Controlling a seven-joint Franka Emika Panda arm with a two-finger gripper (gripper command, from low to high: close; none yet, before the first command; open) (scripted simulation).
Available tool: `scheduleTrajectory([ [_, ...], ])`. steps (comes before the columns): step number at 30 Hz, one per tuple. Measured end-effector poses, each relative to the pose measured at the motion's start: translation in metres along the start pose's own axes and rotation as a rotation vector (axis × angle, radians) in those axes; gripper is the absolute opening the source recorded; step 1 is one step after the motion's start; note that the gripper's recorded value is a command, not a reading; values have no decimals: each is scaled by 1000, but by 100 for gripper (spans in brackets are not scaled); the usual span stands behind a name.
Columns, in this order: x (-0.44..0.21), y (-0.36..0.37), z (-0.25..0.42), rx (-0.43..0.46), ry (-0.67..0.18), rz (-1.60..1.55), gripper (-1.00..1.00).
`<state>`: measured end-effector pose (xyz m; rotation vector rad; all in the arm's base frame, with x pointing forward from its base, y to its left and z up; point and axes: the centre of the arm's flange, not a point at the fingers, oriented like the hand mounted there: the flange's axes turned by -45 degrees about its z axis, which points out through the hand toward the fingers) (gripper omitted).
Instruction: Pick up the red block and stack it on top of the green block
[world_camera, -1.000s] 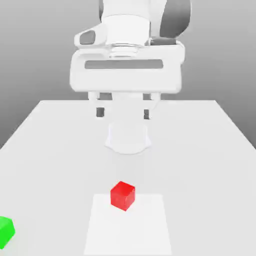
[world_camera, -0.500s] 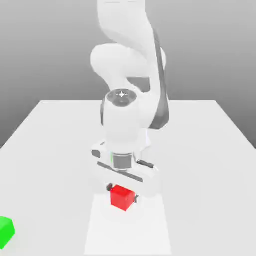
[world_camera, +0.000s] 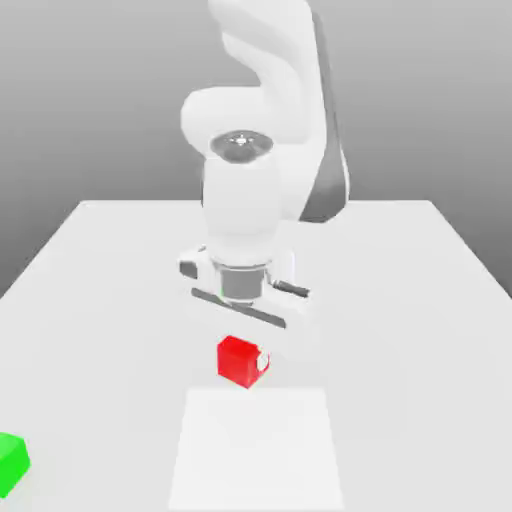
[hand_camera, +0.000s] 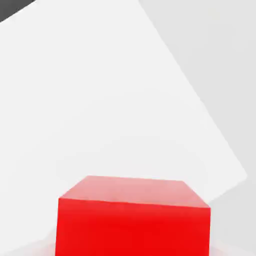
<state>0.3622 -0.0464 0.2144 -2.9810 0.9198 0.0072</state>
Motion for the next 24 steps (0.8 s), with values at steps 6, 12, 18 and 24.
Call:
scheduleTrajectory([
  [6,89,43,-12,26,-11,61,-100],
  [12,168,106,-24,17,-3,93,-100],
  [18,219,173,-13,-15,12,120,-100],
  [24,220,177,24,-18,12,121,100],
])
